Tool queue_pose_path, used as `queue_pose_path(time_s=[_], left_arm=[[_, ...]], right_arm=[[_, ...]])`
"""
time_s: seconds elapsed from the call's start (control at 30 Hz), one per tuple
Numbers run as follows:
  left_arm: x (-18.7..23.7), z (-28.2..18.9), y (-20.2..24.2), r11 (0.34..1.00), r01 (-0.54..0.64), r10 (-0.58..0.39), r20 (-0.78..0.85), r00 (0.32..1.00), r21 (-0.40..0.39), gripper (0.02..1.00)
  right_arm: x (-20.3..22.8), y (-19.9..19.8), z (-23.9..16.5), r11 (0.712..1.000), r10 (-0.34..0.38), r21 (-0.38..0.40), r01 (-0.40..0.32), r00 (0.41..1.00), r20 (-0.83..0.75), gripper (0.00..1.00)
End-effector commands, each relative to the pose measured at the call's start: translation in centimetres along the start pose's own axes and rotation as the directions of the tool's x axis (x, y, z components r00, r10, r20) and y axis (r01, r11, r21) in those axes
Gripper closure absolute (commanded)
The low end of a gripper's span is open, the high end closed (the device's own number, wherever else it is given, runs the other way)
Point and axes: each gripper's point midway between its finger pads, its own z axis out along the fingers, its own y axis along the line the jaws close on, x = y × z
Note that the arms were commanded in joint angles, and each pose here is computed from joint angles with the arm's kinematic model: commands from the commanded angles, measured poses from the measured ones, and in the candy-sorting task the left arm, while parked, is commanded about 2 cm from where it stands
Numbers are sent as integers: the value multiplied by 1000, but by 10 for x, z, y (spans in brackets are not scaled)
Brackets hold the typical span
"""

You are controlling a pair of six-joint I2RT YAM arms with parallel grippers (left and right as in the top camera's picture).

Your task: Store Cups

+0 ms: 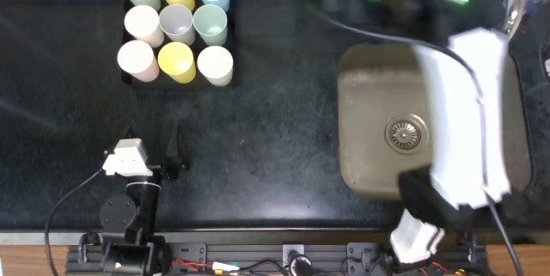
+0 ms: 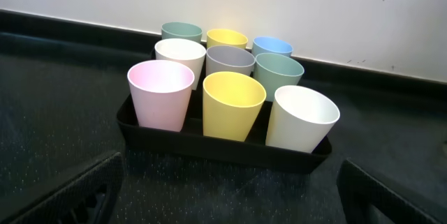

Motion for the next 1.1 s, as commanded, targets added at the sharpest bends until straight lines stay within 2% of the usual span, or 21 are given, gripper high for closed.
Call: queue_pose_path(time_s=[0.03, 0.2, 0.27, 0.33, 0.43, 0.57, 0.7, 0.83, 0.93, 1.0, 1.1], left_arm=[[-1, -1, 1, 1000, -18, 18, 6, 1000, -1, 18], [-1, -1, 1, 1000, -18, 18, 6, 1000, -1, 18], [-1, -1, 1, 1000, -18, 18, 5, 1000, -1, 18], [-1, -1, 1, 1000, -18, 18, 5, 1000, -1, 18], [-1, -1, 1, 1000, -18, 18, 5, 1000, -1, 18], [-1, -1, 1, 1000, -18, 18, 5, 1000, -1, 18], [-1, -1, 1, 1000, -18, 18, 6, 1000, -1, 18], [-1, -1, 1, 1000, -18, 18, 6, 1000, -1, 18], [-1, -1, 1, 1000, -18, 18, 5, 1000, -1, 20], [-1, -1, 1, 1000, -18, 18, 5, 1000, -1, 18], [-1, -1, 1, 1000, -18, 18, 6, 1000, -1, 20]], right_arm=[[15, -31, -17, 993, 84, 87, -83, 996, -4, 5], [72, -55, -17, 981, 129, 154, -115, 988, -80, 3], [92, -62, -13, 979, 140, 154, -135, 990, -25, 3], [111, -70, -7, 975, 164, 136, -177, 981, 103, 3], [144, -86, -3, 972, 117, 173, -159, 966, 233, 7], [182, -99, -10, 967, -12, 238, -85, 926, 378, 3], [190, -94, -31, 975, -36, 198, -105, 799, 600, 3], [195, -89, -50, 982, -46, 148, -120, 603, 796, 3], [201, -89, -60, 983, -55, 128, -131, 454, 889, 3], [191, -91, -62, 979, -80, 148, -141, 401, 912, 3], [182, -86, -72, 985, -81, 124, -121, 310, 947, 5]])
